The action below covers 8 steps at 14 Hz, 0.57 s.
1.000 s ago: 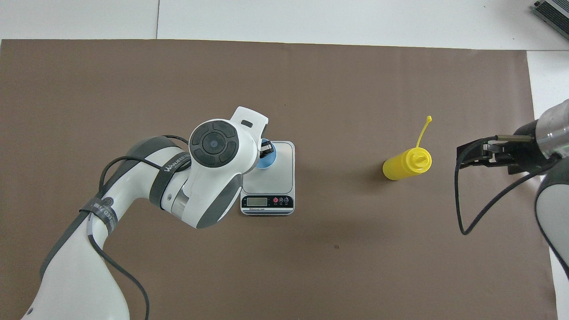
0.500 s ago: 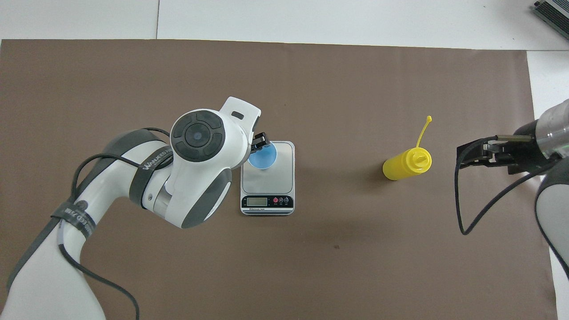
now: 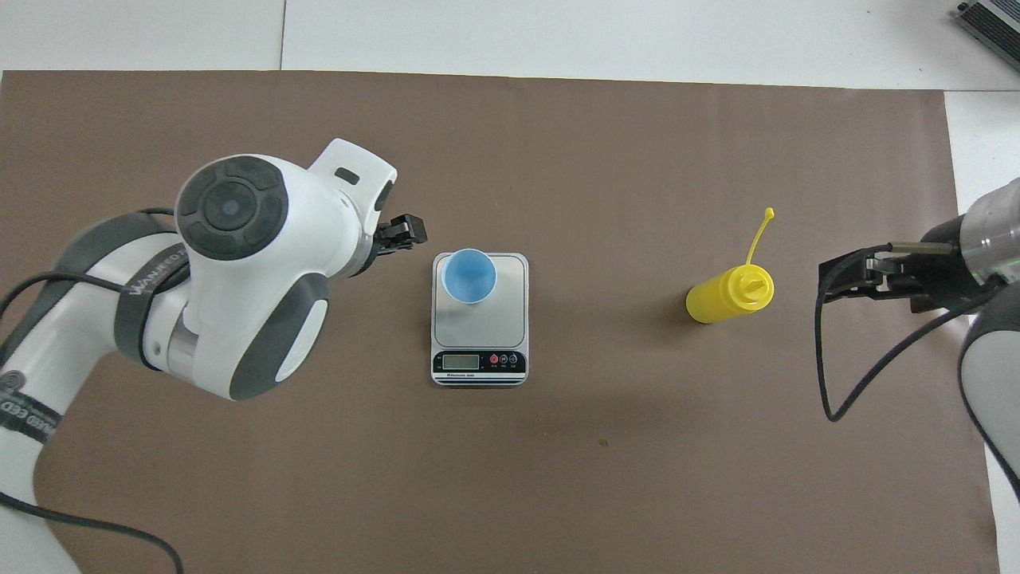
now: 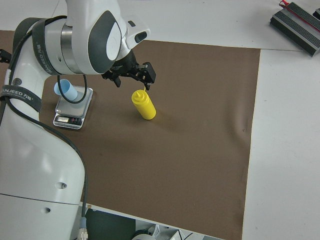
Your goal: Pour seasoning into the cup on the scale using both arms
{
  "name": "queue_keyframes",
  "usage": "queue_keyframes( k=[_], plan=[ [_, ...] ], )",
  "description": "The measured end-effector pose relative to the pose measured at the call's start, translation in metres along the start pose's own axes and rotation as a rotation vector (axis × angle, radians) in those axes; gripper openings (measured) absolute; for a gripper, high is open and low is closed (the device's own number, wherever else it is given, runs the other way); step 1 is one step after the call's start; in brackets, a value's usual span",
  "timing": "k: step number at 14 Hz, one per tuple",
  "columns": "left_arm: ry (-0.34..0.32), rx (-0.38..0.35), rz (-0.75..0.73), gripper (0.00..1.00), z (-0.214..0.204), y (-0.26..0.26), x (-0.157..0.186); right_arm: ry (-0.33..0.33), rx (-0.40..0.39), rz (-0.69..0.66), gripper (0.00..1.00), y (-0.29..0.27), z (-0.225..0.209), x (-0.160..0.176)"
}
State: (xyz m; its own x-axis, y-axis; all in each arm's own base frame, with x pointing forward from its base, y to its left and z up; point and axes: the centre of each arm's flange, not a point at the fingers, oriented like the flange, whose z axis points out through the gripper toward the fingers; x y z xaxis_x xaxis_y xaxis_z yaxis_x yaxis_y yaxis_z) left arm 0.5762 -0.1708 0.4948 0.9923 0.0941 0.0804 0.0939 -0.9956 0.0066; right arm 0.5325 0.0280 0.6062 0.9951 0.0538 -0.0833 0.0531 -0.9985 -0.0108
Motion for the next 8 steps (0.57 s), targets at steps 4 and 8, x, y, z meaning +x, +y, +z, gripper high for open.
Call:
queue_keyframes(
  k=[4,8],
  plan=[
    [-0.047,0.02,0.102,1.0,-0.004,-0.047,0.007,0.062,0.109,-0.237,1.0,0.046,0.016,-0.002],
    [-0.074,0.025,0.182,1.0,-0.009,-0.087,0.011,0.244,0.246,-0.485,1.0,0.08,0.064,-0.016]
  ],
)
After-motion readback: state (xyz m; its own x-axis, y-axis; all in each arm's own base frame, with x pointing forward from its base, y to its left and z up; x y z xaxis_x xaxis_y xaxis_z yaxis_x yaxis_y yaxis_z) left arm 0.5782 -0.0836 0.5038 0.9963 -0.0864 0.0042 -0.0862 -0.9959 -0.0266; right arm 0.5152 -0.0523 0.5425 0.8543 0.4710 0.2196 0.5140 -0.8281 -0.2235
